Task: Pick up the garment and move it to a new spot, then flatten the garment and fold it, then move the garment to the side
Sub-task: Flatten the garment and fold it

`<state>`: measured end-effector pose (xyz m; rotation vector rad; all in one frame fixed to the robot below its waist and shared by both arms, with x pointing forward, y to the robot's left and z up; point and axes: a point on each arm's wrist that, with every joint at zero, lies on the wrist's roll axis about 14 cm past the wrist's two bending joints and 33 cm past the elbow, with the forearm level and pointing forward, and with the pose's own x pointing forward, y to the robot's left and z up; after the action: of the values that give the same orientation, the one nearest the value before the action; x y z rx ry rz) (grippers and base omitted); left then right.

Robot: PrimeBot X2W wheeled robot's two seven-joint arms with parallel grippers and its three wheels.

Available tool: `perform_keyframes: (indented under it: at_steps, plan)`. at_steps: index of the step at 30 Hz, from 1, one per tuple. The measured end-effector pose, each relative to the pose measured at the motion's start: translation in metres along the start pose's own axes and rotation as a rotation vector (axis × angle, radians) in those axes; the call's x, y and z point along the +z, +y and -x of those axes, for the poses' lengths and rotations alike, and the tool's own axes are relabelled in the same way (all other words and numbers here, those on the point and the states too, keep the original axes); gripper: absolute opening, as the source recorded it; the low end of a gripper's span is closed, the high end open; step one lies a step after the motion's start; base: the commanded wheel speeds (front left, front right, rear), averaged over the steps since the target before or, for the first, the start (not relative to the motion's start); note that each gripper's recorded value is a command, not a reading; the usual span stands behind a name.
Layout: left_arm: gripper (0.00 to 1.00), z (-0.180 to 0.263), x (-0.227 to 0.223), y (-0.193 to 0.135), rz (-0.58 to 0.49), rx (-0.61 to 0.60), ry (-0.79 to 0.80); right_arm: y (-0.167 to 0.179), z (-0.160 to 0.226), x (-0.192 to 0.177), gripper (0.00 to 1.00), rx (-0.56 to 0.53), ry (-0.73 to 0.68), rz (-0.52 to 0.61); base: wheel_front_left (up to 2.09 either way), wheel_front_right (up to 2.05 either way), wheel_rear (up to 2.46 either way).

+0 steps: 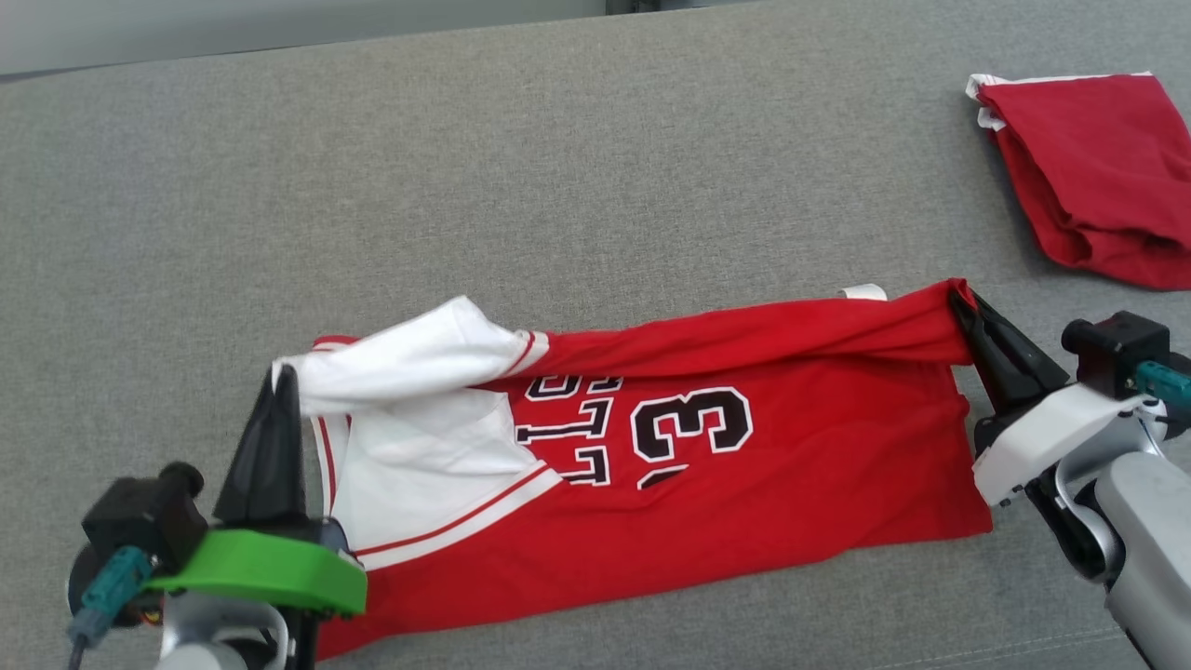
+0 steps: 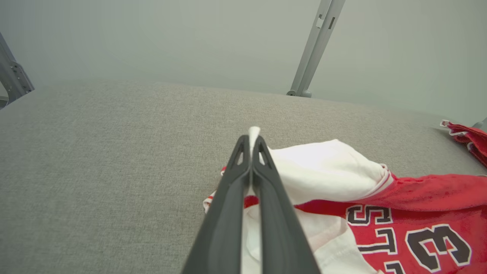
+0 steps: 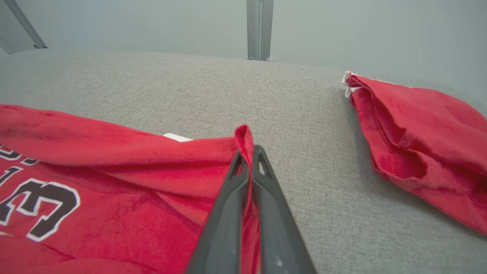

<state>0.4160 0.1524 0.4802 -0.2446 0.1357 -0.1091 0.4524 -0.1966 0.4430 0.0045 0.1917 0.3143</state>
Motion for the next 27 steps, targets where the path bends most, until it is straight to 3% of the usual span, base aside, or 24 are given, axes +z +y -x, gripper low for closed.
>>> perform_keyframes:
  at_steps: [17,22,23,24,25,26,27]
  plan:
    - [0.0,0.047,-0.058,0.002,0.086,0.056,0.168,0.02,0.047,-0.022,0.0,-0.046,0.009,-0.058,0.0,0.0,0.0]
    - [0.0,0.06,-0.071,0.003,0.098,0.065,0.205,0.022,0.058,-0.024,0.43,-0.058,0.011,-0.052,0.0,0.0,0.0]
    - [0.0,0.061,-0.072,0.002,0.098,0.065,0.206,0.021,0.06,-0.024,0.96,-0.065,0.01,-0.055,0.0,0.0,0.0]
    - [0.31,0.063,-0.074,0.002,0.099,0.064,0.21,0.021,0.062,-0.024,1.0,-0.07,0.007,-0.054,0.0,0.0,0.0]
    - [0.9,0.065,-0.075,0.002,0.098,0.064,0.21,0.021,0.063,-0.023,1.0,-0.076,0.003,-0.054,0.0,0.0,0.0]
    - [1.0,0.066,-0.076,0.001,0.102,0.06,0.212,0.02,0.065,-0.023,1.0,-0.086,-0.003,-0.061,0.0,0.0,0.0]
    - [1.0,0.068,-0.076,-0.002,0.115,0.054,0.212,0.019,0.067,-0.022,1.0,-0.093,-0.009,-0.068,0.0,0.0,0.0]
